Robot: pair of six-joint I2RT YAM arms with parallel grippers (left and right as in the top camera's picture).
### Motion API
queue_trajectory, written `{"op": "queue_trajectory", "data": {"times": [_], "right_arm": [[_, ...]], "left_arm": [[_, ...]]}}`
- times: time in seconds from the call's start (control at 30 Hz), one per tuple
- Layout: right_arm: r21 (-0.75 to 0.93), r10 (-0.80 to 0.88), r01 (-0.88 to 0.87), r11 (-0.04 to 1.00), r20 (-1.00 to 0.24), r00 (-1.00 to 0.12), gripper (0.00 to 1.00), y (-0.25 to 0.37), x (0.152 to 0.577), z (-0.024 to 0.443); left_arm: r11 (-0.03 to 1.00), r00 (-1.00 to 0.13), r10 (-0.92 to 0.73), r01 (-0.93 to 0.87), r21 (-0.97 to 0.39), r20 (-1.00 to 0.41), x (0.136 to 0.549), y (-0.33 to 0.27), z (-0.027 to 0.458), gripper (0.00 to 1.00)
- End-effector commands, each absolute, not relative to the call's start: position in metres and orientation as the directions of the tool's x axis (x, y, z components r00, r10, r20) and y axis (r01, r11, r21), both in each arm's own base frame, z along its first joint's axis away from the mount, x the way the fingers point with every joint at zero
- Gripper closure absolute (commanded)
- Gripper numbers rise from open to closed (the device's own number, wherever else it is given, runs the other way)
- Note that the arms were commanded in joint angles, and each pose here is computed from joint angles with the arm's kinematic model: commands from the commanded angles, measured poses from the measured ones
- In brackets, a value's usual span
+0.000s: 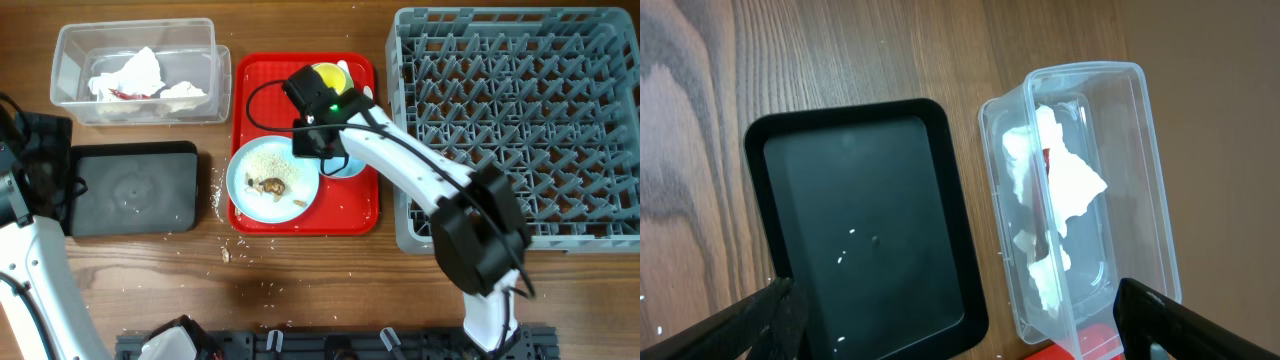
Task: Sort waste into correct bins and load items into the dishwasher rack
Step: 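Carry the light-blue bowl with the right gripper and place it upside down in the rack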
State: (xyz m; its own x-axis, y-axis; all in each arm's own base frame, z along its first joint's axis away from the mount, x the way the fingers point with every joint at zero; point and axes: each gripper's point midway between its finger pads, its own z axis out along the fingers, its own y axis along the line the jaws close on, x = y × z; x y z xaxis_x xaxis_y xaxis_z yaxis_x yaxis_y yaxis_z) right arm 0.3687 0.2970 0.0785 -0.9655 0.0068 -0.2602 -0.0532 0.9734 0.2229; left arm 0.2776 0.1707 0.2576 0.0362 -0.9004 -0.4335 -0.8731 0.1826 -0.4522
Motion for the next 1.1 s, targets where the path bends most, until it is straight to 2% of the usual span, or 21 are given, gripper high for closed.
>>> {"op": "queue_trajectory", "data": {"times": [0.0, 0.17, 0.3, 0.43, 0.53, 0.63, 0.8, 0.97, 1.07], "right_arm": [[0.326, 0.037, -0.087, 0.942, -0.355, -0.934, 0.96, 0.290, 0.372, 0.152], [0.363, 0.091, -0.103, 0.926, -0.477, -0.874, 0.96, 0.248, 0.380, 0.224], [0.367, 0.155, -0.088, 0.926, -0.581, -0.799, 0.96, 0.173, 0.400, 0.273], [0.418, 0.214, -0.055, 0.907, -0.569, -0.794, 0.96, 0.094, 0.419, 0.276], [0.552, 0.313, -0.017, 0.834, -0.498, -0.809, 0.96, 0.039, 0.418, 0.275], [0.696, 0.300, -0.181, 0.694, -0.509, -0.807, 0.96, 0.017, 0.408, 0.289], [0.831, 0.349, -0.174, 0.529, -0.400, -0.848, 0.96, 0.006, 0.402, 0.262], [0.925, 0.354, -0.086, 0.369, -0.226, -0.908, 0.96, 0.014, 0.405, 0.209], [0.935, 0.365, -0.002, 0.356, -0.141, -0.920, 0.96, 0.011, 0.404, 0.185]], "left_arm": [[0.195, 0.026, -0.895, -0.875, -0.443, -0.445, 0.276, 0.173, 0.258, 0.00], [0.195, 0.026, -0.895, -0.875, -0.443, -0.445, 0.276, 0.173, 0.258, 0.00], [0.195, 0.026, -0.895, -0.875, -0.444, -0.445, 0.276, 0.173, 0.258, 0.00], [0.195, 0.026, -0.895, -0.875, -0.444, -0.445, 0.276, 0.173, 0.258, 0.00], [0.195, 0.026, -0.895, -0.875, -0.443, -0.445, 0.276, 0.173, 0.258, 0.00], [0.195, 0.026, -0.895, -0.875, -0.443, -0.445, 0.276, 0.173, 0.258, 0.00], [0.195, 0.026, -0.895, -0.875, -0.443, -0.445, 0.276, 0.173, 0.258, 0.00], [0.195, 0.026, -0.895, -0.875, -0.443, -0.445, 0.276, 0.173, 0.258, 0.00], [0.195, 0.026, -0.895, -0.875, -0.443, -0.445, 0.276, 0.173, 0.258, 0.00]]}}
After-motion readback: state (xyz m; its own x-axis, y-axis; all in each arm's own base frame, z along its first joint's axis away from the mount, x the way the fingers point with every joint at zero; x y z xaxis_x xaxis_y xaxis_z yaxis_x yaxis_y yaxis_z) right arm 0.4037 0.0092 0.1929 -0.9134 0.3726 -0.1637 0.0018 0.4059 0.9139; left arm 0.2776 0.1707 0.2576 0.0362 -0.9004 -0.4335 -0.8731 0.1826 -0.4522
